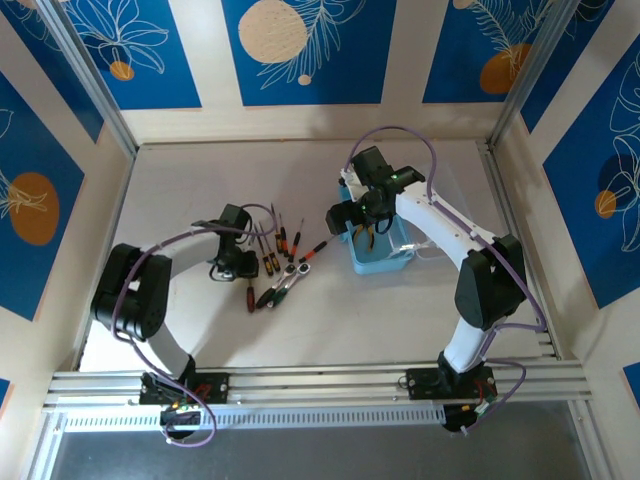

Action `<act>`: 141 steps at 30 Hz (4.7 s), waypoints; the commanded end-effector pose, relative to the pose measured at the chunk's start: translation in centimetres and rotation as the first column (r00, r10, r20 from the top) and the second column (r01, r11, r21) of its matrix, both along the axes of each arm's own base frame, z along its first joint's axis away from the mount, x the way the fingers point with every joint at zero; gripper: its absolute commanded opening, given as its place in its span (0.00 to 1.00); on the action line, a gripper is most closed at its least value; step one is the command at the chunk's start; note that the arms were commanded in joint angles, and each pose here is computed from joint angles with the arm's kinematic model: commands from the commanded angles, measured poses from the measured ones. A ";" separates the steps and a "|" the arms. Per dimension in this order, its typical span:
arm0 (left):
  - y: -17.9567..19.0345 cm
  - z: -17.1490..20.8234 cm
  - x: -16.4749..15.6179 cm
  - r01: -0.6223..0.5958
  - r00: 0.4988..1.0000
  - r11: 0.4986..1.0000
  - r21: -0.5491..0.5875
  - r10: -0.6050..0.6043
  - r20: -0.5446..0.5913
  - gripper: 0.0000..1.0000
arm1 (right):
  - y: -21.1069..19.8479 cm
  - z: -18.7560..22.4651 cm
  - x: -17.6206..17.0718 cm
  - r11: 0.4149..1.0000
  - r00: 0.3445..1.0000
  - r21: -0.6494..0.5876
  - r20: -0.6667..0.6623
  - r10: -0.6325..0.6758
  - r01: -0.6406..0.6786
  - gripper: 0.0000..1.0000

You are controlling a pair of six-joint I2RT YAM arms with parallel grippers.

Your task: Pack the tool kit

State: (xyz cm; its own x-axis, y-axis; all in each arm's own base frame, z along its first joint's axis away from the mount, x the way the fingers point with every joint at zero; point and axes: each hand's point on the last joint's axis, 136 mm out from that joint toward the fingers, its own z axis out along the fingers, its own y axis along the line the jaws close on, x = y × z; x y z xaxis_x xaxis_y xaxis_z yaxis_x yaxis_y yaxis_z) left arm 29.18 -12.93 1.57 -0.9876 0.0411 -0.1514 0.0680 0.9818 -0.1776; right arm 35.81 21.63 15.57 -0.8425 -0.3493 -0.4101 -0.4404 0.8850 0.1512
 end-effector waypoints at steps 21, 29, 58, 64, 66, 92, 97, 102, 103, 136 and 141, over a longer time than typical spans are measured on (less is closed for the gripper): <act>-3.9 9.9 3.4 0.109 0.977 0.974 -0.201 -0.068 0.200 0.00 | 1.1 3.0 -1.7 0.985 0.999 0.166 0.013 0.039 -0.041 0.99; -9.3 17.8 5.6 0.203 0.945 0.829 -0.521 -0.027 0.325 0.00 | 4.3 5.5 -3.5 0.932 0.989 0.329 0.060 0.137 -0.149 0.99; -15.5 23.8 8.9 0.287 0.915 0.583 -0.760 0.070 0.398 0.00 | 13.1 6.0 -2.6 0.842 0.988 0.517 0.068 0.142 -0.156 0.07; -14.6 22.2 8.9 0.268 0.914 0.656 -0.706 0.059 0.401 0.52 | 11.3 6.8 -2.2 0.849 0.992 0.515 0.073 0.098 -0.122 0.00; -13.3 21.6 9.1 0.260 0.904 0.725 -0.638 0.050 0.425 0.72 | 9.8 6.9 -1.8 0.860 0.995 0.500 0.075 0.070 -0.099 0.00; -1.6 12.0 6.3 0.023 0.949 0.974 -0.225 0.049 0.310 1.00 | -11.2 -3.1 1.3 0.965 0.965 -0.017 -0.016 -0.260 0.260 0.00; -1.8 11.9 6.4 0.025 0.951 0.971 -0.236 0.049 0.306 1.00 | -12.2 -3.7 2.2 0.954 0.961 -0.122 0.000 -0.275 0.273 0.00; -2.0 11.7 6.5 0.030 0.952 0.969 -0.244 0.047 0.302 1.00 | -13.6 -3.6 3.0 0.910 0.948 -0.267 0.063 -0.313 0.318 0.00; -2.1 11.6 6.5 0.029 0.953 0.969 -0.245 0.047 0.300 1.00 | -13.8 -3.6 3.1 0.900 0.945 -0.290 0.071 -0.318 0.324 0.00; -2.0 10.8 6.0 0.035 0.961 0.970 -0.240 0.034 0.276 0.99 | -11.9 -0.1 2.8 0.875 0.951 -0.375 0.141 -0.274 0.308 0.51; -1.4 8.9 5.2 0.026 0.972 0.983 -0.181 0.018 0.234 0.90 | -6.4 2.3 1.4 0.977 0.983 -0.140 0.115 -0.144 0.159 0.95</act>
